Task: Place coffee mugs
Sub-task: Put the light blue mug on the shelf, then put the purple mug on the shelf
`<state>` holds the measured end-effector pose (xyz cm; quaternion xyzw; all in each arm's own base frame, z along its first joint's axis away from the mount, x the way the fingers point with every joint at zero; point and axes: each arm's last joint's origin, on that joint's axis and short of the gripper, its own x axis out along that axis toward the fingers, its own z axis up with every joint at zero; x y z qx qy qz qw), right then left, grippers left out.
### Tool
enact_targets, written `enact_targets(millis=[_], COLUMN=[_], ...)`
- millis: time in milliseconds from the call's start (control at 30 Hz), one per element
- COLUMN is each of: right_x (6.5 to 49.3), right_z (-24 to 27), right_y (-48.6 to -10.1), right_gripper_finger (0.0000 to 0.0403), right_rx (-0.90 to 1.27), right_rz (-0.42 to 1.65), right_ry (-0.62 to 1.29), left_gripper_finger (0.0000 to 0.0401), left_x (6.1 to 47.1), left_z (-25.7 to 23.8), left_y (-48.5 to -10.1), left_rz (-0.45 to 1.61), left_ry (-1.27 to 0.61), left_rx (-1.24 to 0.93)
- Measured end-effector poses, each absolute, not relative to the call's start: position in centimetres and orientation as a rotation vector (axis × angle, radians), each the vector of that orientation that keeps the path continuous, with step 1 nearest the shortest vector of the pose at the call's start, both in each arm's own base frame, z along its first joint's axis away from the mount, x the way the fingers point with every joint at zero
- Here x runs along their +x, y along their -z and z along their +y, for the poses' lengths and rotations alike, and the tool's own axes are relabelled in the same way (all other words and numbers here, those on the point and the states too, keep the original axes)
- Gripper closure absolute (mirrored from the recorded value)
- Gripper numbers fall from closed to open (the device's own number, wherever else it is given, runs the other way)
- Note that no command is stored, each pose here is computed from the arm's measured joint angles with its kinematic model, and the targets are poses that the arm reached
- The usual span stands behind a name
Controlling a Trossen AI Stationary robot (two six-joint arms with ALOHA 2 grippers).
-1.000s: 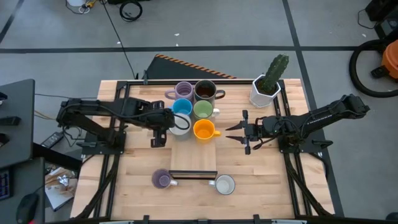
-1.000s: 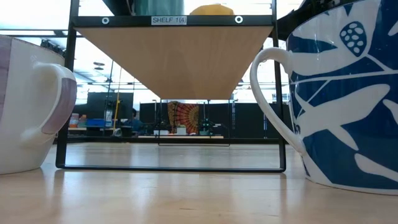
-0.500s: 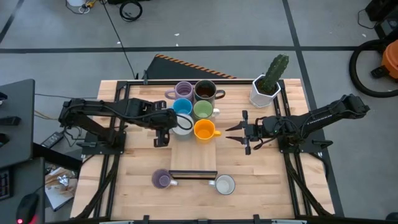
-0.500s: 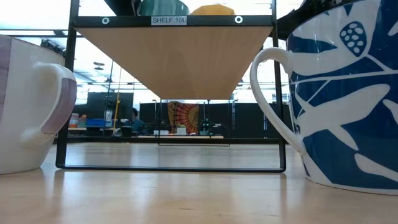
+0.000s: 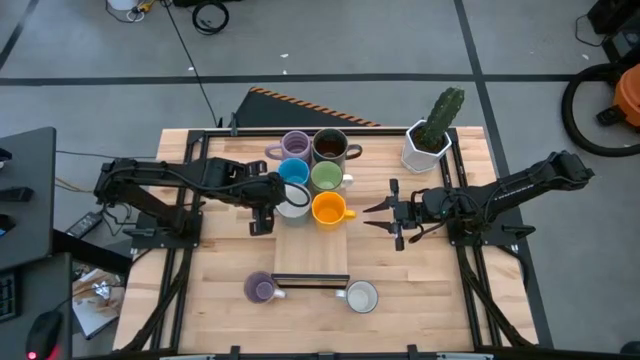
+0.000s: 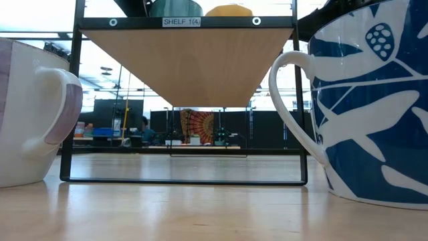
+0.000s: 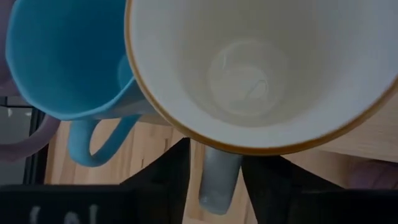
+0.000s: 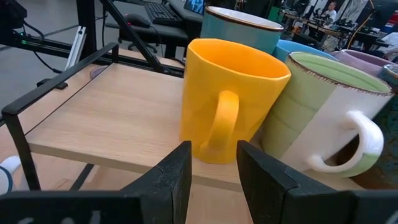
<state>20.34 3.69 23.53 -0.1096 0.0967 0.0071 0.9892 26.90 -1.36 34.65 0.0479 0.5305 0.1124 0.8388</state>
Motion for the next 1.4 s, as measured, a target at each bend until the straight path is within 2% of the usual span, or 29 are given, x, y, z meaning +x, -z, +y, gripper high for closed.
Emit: enact_targets(millis=[567, 867, 1100, 1300, 1400], right_x=[20.4, 20.4, 20.4, 20.4, 20.4], right_z=[3.7, 3.7, 3.7, 3.7, 3.7], right_y=[-23.6, -23.7, -23.7, -23.7, -23.7], right_gripper_finger=[0.0270, 0.0270, 0.0270, 0.0270, 0.0270], right_rx=[-0.222, -0.214, -0.214, -0.212, -0.212], right_rz=[0.185, 0.171, 0.172, 0.179, 0.179], right_ry=[-0.012, -0.015, -0.017, -0.018, -0.019], left_gripper_finger=[0.0180, 0.0177, 0.0177, 0.0177, 0.0177], left_x=[25.8, 24.0, 22.8, 21.9, 22.1], left_z=[-2.3, -2.5, -2.1, -3.8, -5.9], left_y=[-36.3, -38.0, -38.3, -39.4, -38.7], left_rz=[1.013, 0.922, 0.941, 0.836, 0.806], left_ry=[-0.236, -0.259, -0.343, -0.257, -0.187], left_rx=[0.155, 0.168, 0.227, 0.211, 0.230])
